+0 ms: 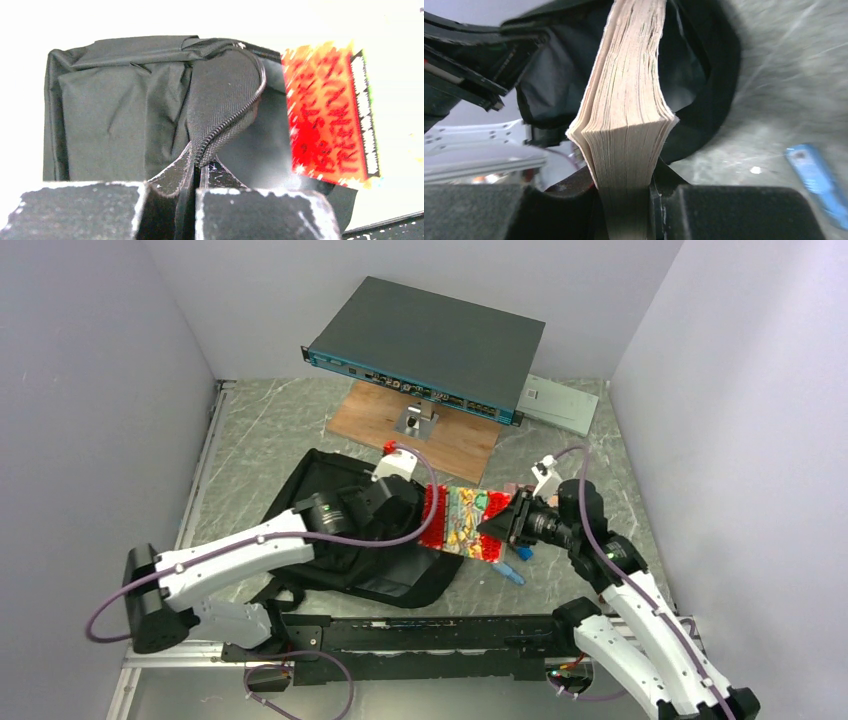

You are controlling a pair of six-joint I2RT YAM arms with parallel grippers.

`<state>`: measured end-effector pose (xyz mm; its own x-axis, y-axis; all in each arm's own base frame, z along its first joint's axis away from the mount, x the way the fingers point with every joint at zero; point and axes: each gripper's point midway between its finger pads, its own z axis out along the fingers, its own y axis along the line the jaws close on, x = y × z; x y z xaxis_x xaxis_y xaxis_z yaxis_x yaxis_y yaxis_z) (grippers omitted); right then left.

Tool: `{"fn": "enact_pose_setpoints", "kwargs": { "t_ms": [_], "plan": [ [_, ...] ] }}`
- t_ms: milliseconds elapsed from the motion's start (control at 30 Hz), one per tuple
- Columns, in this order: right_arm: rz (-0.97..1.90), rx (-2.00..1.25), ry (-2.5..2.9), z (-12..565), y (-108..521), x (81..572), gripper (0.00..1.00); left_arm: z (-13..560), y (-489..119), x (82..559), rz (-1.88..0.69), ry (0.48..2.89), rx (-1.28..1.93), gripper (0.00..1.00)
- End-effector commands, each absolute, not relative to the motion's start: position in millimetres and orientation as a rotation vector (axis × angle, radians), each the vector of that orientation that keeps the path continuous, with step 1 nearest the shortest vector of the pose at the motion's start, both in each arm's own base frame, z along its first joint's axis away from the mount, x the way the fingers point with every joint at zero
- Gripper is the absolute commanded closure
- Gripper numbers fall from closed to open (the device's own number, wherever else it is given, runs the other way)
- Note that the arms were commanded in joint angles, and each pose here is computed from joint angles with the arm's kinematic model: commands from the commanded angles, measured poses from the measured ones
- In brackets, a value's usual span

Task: Pack the student bag
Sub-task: Place the book in the student bag.

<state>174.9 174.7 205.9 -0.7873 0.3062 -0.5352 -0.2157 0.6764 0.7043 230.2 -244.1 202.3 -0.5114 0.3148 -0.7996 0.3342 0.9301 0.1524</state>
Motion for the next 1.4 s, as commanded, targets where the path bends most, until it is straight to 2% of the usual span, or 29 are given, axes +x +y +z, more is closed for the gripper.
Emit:
{"fn": "enact_pose_setpoints", "kwargs": {
  "t_ms": [0, 167, 367, 533, 733, 900, 1067, 1133, 1200, 1233, 1367],
  "plan": [
    [1.578, 0.03, 2.081, 239.8, 221.5, 159.8, 1.0, 243.3, -225.7, 237.4, -0.067, 2.019, 0.346, 1.0],
    [1.709, 0.066, 2.067, 228.5, 243.3, 162.3, 1.0, 266.0, -237.9, 232.2, -0.211, 1.96, 0.398, 1.0],
    [1.697, 0.093, 2.127, 212.8, 293.0, 162.9, 1.0, 267.7, -242.7, 228.1, -0.234, 1.988, 0.425, 1.0],
    [1.707, 0.324, 2.06, 197.4, 303.5, 190.7, 1.0, 273.3, -253.4, 221.7, -0.316, 1.979, 0.473, 1.0],
    [1.745, 0.427, 1.954, 205.3, 314.2, 214.2, 1.0, 271.8, -261.9, 213.6, -0.362, 2.008, 0.529, 1.0],
    [1.754, 0.415, 2.005, 196.8, 341.7, 225.6, 1.0, 274.8, -262.9, 213.3, -0.389, 1.987, 0.521, 1.0],
    [1.675, 0.335, 2.11, 155.5, 378.4, 224.9, 0.99, 276.8, -259.3, 219.6, -0.352, 1.988, 0.47, 1.0],
    [1.649, 0.326, 2.126, 134.3, 383.6, 222.1, 0.82, 276.3, -258.3, 221.2, -0.341, 1.994, 0.452, 1.0],
    [1.668, 0.318, 2.141, 117.1, 384.8, 217.7, 0.57, 275.0, -257.4, 223.1, -0.333, 1.99, 0.438, 1.0],
    [1.679, 0.309, 2.155, 109.7, 384.7, 215.8, 0.49, 274.2, -257.1, 224.3, -0.329, 1.986, 0.433, 1.0],
    [1.579, 0.249, 2.255, 87.3, 375.9, 209.8, 0.3, 270.3, -259.8, 223.8, -0.339, 1.991, 0.443, 1.0]
  ]
}}
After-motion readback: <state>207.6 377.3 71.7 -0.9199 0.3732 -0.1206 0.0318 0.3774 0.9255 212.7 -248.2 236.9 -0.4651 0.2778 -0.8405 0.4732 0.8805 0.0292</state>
